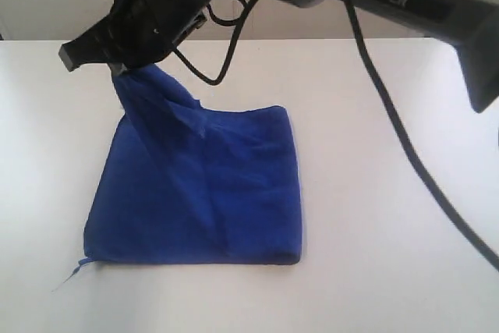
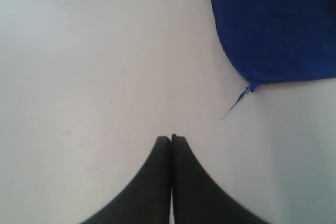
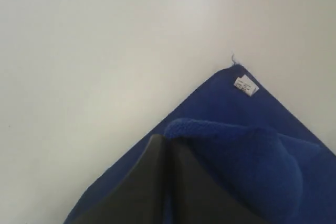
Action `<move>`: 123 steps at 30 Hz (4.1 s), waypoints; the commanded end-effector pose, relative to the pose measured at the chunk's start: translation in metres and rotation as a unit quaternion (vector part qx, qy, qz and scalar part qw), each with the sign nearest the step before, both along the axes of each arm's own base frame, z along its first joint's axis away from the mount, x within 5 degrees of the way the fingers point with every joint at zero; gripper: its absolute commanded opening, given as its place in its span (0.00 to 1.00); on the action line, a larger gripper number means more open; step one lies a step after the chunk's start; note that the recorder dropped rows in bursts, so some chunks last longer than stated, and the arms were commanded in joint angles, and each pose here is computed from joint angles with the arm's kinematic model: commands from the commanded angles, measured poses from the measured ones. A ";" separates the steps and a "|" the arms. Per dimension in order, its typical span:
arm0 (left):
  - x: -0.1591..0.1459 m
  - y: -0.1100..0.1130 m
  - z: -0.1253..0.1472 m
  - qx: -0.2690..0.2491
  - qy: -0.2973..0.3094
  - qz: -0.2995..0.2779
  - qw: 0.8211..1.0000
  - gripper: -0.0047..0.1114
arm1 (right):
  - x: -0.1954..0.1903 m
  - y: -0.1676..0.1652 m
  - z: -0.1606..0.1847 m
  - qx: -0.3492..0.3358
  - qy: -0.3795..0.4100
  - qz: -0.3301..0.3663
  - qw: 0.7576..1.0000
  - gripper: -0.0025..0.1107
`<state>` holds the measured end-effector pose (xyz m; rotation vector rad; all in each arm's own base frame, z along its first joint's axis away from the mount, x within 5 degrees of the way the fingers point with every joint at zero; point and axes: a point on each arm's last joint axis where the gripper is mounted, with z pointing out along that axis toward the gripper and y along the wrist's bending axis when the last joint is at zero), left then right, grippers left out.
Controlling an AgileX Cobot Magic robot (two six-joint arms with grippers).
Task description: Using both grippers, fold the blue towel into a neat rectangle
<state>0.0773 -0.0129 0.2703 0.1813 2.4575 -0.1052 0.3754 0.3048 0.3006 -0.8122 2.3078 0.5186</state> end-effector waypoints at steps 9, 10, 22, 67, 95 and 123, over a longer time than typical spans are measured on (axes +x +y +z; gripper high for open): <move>-0.001 0.000 -0.001 -0.004 -0.001 -0.001 1.000 0.04 | 0.008 0.051 -0.124 -0.032 0.060 0.015 0.998 0.02; -0.001 0.000 -0.001 -0.004 -0.001 -0.001 1.000 0.04 | 0.009 0.053 -0.130 -0.032 0.062 0.014 0.997 0.02; -0.001 0.000 -0.001 -0.004 -0.002 0.000 1.000 0.04 | 0.010 0.048 -0.093 -0.002 0.059 0.006 0.998 0.46; -0.001 0.000 -0.001 -0.004 -0.003 0.000 1.000 0.04 | 0.092 -0.223 -0.186 -0.303 0.275 -0.263 0.874 0.02; -0.001 0.000 -0.001 -0.004 -0.003 0.000 1.000 0.04 | 0.024 -0.162 -0.073 -0.244 0.175 -0.131 0.945 0.02; -0.001 0.000 -0.001 -0.004 -0.003 0.000 1.000 0.04 | 0.011 -0.031 -0.189 -0.151 0.150 -0.035 0.976 0.02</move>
